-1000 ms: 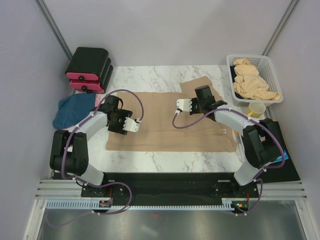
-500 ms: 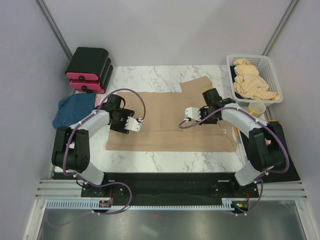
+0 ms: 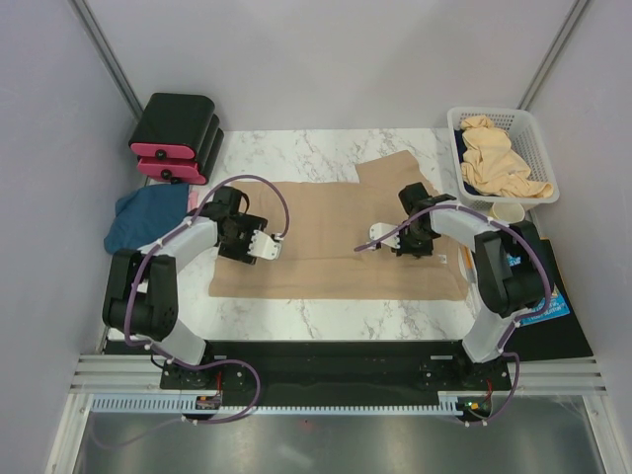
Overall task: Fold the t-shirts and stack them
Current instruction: Fold the flattened tshirt in 1/3 of the way
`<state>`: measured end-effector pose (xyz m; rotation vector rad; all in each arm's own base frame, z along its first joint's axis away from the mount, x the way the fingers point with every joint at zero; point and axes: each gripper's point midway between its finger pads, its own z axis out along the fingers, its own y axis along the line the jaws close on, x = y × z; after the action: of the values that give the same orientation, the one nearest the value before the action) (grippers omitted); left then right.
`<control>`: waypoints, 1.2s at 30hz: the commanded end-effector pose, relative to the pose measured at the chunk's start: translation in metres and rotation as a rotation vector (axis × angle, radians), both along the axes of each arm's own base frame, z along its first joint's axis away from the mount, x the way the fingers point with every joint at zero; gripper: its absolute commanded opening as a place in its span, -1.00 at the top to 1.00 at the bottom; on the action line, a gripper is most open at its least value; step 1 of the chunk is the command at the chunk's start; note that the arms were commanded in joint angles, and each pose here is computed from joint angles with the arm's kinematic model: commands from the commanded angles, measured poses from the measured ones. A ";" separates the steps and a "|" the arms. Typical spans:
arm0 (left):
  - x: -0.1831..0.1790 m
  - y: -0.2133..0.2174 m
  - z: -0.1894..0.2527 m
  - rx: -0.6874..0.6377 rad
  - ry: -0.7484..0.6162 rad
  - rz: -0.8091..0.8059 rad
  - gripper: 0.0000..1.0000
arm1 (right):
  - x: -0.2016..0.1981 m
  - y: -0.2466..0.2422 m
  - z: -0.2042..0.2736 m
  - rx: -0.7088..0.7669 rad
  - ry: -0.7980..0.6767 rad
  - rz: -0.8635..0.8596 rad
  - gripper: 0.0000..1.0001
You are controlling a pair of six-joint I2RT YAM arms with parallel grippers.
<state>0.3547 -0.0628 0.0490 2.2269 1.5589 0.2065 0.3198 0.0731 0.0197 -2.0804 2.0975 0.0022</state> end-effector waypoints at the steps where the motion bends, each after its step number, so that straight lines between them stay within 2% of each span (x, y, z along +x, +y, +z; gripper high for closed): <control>1: 0.009 -0.010 0.005 -0.031 -0.010 -0.003 -0.55 | 0.026 -0.010 -0.008 -0.038 -0.094 -0.053 1.00; 4: 0.010 -0.013 0.004 -0.030 -0.009 -0.003 -0.55 | 0.045 -0.007 -0.007 -0.018 -0.178 -0.062 1.00; 12: 0.020 -0.017 0.007 -0.026 -0.020 -0.005 -0.54 | 0.073 -0.005 0.006 -0.032 -0.253 -0.062 1.00; 22: 0.022 -0.018 0.009 -0.023 -0.025 -0.004 -0.54 | 0.088 -0.003 0.089 0.012 -0.430 -0.055 1.00; 29: 0.032 -0.022 0.013 -0.019 -0.039 -0.008 -0.54 | 0.046 -0.019 0.074 -0.020 -0.280 -0.033 1.00; 36: 0.030 -0.026 0.013 -0.018 -0.037 -0.016 -0.54 | 0.012 -0.047 0.040 -0.033 -0.150 -0.107 1.00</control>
<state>0.3765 -0.0824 0.0522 2.2482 1.5152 0.2153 0.3552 0.0364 0.0707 -1.9161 2.0572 -0.2879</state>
